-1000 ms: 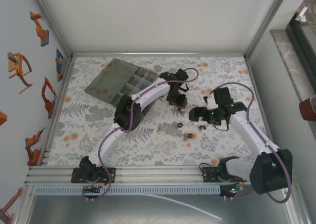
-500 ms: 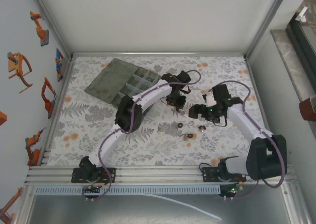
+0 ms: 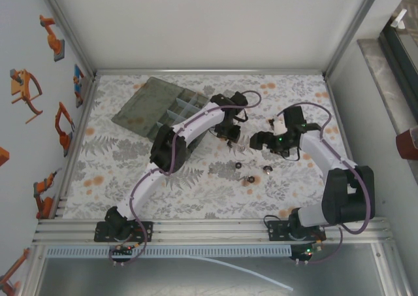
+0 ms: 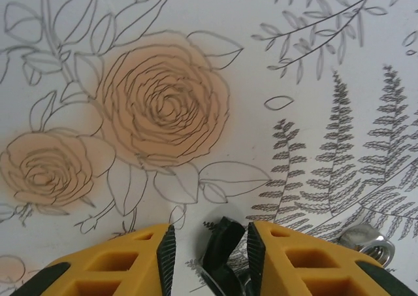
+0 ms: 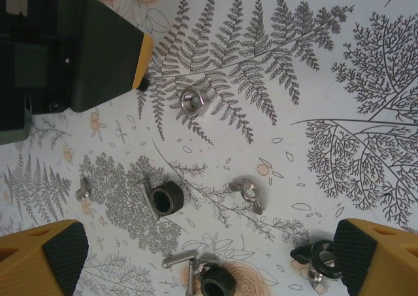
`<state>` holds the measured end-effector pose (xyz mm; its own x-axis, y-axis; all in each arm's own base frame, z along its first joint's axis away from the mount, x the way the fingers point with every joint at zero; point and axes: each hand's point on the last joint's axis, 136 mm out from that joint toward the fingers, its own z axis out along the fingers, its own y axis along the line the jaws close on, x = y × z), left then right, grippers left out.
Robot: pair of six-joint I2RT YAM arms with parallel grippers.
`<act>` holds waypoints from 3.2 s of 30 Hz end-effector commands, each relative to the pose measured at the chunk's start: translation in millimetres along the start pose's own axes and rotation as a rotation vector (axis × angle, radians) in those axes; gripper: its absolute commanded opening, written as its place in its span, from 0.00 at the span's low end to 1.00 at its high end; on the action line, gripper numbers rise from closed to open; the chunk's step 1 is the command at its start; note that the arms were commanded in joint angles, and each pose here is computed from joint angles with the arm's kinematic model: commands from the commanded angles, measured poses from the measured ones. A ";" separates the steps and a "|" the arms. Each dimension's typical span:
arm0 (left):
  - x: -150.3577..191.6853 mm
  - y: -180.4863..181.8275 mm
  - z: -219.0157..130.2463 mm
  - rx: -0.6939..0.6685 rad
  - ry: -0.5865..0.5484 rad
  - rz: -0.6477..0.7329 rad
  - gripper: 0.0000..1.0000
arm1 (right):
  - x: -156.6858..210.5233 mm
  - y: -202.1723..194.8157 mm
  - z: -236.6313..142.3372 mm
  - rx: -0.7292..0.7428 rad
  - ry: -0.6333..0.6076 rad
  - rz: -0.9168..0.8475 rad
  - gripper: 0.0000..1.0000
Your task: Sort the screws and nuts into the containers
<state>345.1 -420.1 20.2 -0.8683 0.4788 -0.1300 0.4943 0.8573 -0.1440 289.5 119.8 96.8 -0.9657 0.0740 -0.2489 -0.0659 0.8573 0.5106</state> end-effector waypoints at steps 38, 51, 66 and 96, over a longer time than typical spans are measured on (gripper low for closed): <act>-55.6 49.7 -136.9 0.049 -0.299 -0.047 0.05 | -112.5 26.0 -50.1 -0.055 -0.309 -0.231 0.98; -30.0 128.8 -151.3 -0.110 -0.303 -0.267 0.05 | -134.8 49.9 -28.4 -0.206 -0.249 -0.229 0.97; 35.5 187.9 -129.0 -0.167 -0.196 -0.480 0.04 | -137.3 71.0 -1.1 -0.246 -0.165 -0.199 0.97; 17.3 158.8 -141.1 -0.069 -0.301 -0.371 0.35 | -61.3 72.6 -38.1 -0.156 -0.183 -0.173 0.96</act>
<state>410.4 -223.1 101.9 -0.9561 0.0287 -0.2915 0.0619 0.9925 -0.1050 345.3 160.3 174.2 -0.8786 0.0512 -0.4747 -0.2686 0.7690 0.5800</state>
